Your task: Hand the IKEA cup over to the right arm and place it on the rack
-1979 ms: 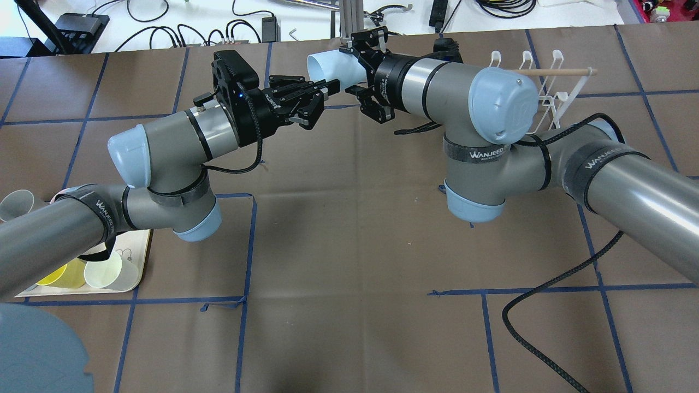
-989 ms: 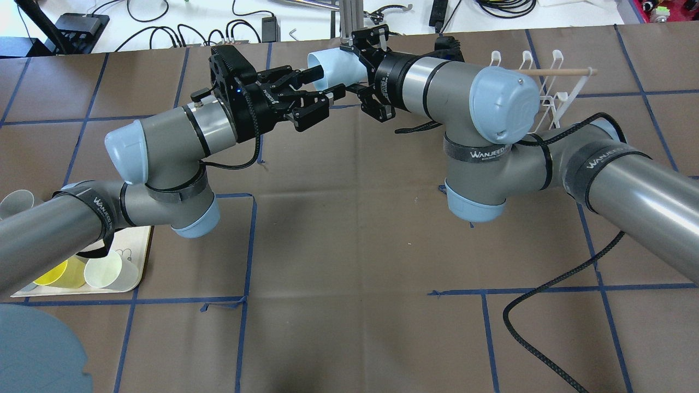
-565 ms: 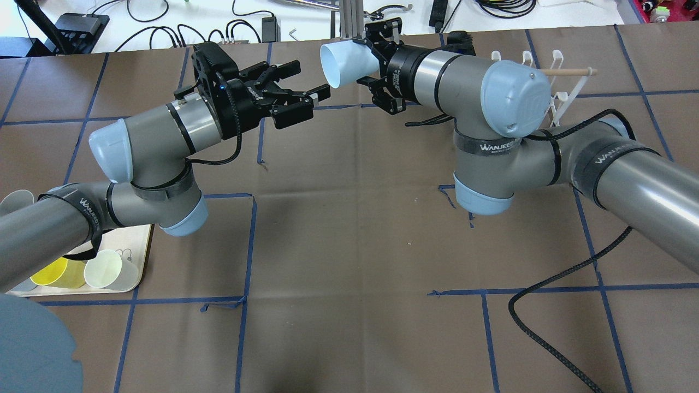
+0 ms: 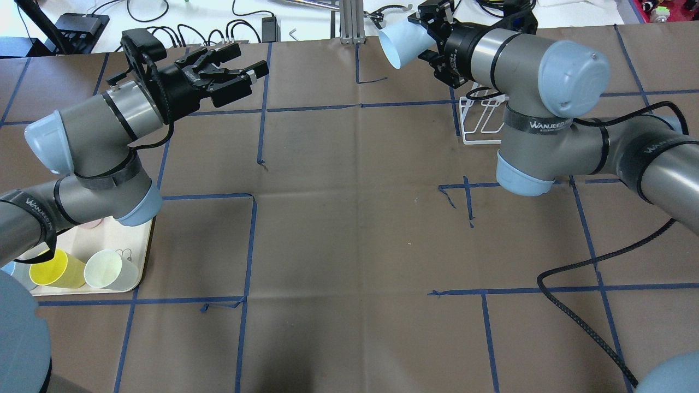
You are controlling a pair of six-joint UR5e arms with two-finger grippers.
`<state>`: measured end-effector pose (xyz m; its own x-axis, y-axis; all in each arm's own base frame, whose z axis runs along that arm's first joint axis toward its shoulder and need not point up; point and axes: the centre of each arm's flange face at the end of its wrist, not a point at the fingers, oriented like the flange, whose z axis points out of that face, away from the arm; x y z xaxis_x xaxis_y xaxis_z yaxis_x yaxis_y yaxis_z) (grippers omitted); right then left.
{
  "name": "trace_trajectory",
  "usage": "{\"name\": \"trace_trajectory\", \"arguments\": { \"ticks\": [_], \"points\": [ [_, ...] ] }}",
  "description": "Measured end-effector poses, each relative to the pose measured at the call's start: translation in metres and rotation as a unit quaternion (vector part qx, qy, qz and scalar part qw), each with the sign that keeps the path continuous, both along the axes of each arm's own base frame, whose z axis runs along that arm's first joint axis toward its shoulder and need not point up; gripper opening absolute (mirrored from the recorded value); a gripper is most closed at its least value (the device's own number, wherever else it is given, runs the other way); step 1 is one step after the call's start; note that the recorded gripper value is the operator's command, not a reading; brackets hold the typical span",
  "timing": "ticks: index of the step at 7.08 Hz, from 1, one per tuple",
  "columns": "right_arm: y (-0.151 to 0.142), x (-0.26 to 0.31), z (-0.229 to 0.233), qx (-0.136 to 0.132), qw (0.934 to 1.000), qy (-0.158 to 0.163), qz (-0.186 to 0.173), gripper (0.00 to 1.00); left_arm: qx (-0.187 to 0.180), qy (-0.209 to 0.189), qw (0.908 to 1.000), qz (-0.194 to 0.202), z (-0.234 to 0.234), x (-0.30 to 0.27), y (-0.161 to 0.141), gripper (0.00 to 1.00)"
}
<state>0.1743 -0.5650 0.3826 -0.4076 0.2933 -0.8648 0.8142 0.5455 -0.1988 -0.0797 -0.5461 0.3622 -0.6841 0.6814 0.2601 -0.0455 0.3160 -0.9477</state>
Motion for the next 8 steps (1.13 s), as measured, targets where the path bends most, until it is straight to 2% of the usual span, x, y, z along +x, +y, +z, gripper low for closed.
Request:
{"name": "trace_trajectory", "arguments": {
  "ticks": [1,2,3,4,5,6,7,8],
  "points": [
    [-0.003,-0.008,0.000,-0.038,0.9957,0.083,0.017,0.11,0.021,-0.018,0.9982,0.053,0.012,0.012,-0.023,0.98],
    [-0.005,-0.015,0.000,-0.073,0.9830,0.165,0.034,0.11,0.046,-0.040,0.9926,0.105,0.026,0.021,-0.047,0.98],
    [-0.008,-0.027,0.002,-0.102,0.9642,0.240,0.048,0.11,0.077,-0.061,0.9833,0.153,0.039,0.022,-0.064,0.98],
    [-0.017,-0.044,0.003,-0.134,0.9376,0.315,0.062,0.11,0.123,-0.078,0.9695,0.197,0.056,0.015,-0.073,0.98],
    [-0.032,-0.062,0.000,-0.169,0.9065,0.380,0.072,0.12,0.179,-0.094,0.9517,0.231,0.078,0.006,-0.075,0.98],
    [-0.046,-0.075,-0.007,-0.201,0.8782,0.428,0.075,0.12,0.240,-0.115,0.9308,0.251,0.101,0.000,-0.072,0.99],
    [-0.056,-0.087,-0.018,-0.220,0.8586,0.457,0.074,0.12,0.307,-0.135,0.9066,0.256,0.118,-0.002,-0.063,0.99],
    [-0.062,-0.105,-0.026,-0.223,0.8499,0.472,0.069,0.12,0.379,-0.154,0.8754,0.258,0.125,-0.003,-0.049,0.99]
  ]
}}
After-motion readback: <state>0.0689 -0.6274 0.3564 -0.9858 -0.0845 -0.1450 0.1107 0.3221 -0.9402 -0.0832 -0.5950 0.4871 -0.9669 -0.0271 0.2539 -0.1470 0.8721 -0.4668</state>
